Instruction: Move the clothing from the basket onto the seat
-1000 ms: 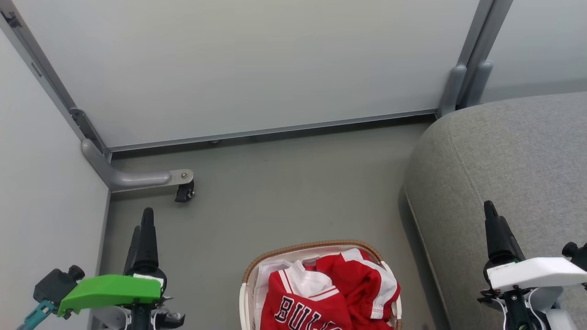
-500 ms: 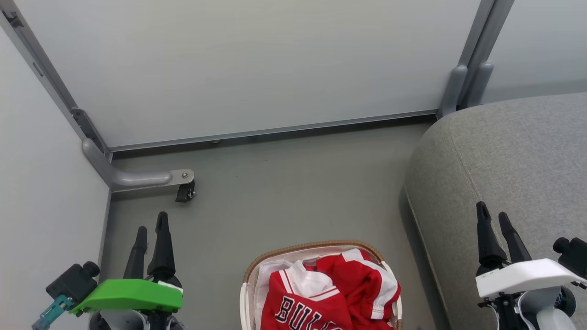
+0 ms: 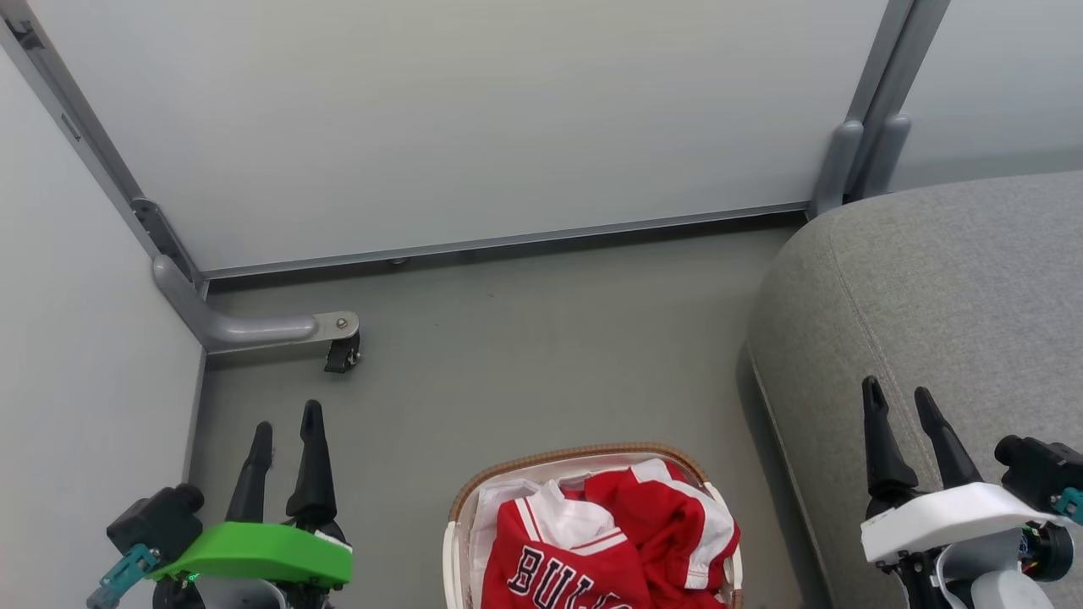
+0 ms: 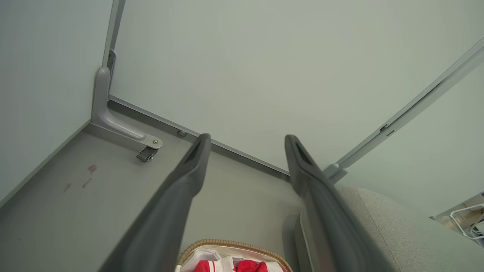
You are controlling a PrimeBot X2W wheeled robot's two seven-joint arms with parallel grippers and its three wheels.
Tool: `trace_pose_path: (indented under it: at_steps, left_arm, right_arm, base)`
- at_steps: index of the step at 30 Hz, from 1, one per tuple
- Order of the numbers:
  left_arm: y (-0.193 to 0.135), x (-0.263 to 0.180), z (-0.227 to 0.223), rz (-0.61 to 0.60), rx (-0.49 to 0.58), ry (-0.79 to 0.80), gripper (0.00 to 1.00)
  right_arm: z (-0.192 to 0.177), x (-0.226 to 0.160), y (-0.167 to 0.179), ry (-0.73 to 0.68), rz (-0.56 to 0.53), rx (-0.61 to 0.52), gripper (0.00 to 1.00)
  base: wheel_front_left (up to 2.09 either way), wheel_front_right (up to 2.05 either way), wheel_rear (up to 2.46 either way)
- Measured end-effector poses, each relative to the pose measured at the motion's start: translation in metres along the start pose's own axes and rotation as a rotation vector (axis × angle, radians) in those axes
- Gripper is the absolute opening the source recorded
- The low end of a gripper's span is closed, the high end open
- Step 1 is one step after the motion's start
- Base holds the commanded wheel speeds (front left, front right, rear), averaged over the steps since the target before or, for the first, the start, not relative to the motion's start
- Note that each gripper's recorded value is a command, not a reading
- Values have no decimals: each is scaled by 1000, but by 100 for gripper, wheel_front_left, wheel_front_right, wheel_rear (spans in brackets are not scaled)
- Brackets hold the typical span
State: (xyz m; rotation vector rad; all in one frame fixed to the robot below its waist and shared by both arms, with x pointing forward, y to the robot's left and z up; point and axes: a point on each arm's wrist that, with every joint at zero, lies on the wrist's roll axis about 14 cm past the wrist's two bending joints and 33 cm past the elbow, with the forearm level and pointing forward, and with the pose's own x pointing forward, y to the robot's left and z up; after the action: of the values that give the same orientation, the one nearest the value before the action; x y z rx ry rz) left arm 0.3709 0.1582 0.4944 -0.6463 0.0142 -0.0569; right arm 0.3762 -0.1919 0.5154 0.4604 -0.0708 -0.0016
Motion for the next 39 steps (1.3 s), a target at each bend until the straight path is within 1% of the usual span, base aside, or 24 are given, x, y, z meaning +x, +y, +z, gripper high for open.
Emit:
trace_pose_path:
  at_steps: [22, 39]
  left_arm:
    - [6, -7, -25, 1, 176, 61, 100]
    - [12, -12, -39, -3, 264, 98, 100]
  right_arm:
    - [-10, -1, 8, 14, 52, -219, 100]
    - [-15, -1, 14, 15, 91, -348, 100]
  base:
    - [0, 0, 0]
    - [0, 0, 0]
